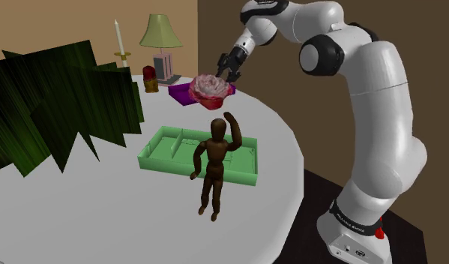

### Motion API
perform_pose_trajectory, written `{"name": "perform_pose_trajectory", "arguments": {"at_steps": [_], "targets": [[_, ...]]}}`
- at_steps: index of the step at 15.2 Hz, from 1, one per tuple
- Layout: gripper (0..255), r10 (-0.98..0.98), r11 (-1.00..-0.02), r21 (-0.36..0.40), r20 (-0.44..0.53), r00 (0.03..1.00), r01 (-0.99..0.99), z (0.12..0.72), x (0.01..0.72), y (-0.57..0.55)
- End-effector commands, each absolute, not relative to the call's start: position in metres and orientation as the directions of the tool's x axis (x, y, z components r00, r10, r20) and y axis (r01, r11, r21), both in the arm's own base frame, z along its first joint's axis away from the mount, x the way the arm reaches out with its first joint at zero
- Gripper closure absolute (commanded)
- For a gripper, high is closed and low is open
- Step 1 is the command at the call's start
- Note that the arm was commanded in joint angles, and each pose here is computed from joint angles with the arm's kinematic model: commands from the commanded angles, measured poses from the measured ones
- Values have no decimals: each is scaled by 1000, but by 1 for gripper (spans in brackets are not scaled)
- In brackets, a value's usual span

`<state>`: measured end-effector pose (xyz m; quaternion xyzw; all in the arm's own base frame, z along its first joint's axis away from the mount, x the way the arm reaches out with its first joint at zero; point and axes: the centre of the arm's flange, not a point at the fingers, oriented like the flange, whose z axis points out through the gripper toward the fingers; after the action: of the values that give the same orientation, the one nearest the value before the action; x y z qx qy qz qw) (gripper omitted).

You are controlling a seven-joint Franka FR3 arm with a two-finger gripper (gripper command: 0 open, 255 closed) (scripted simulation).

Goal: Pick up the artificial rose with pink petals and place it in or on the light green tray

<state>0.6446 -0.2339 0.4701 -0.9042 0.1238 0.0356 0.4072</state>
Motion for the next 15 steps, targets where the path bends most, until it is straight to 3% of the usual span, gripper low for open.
{"name": "perform_pose_trajectory", "arguments": {"at_steps": [1,15], "targets": [[255,-194,-637,-729,-164,967,-252,473,627,-212],[255,-194,-637,-729,-164,967,-252,485,525,-58]]}}
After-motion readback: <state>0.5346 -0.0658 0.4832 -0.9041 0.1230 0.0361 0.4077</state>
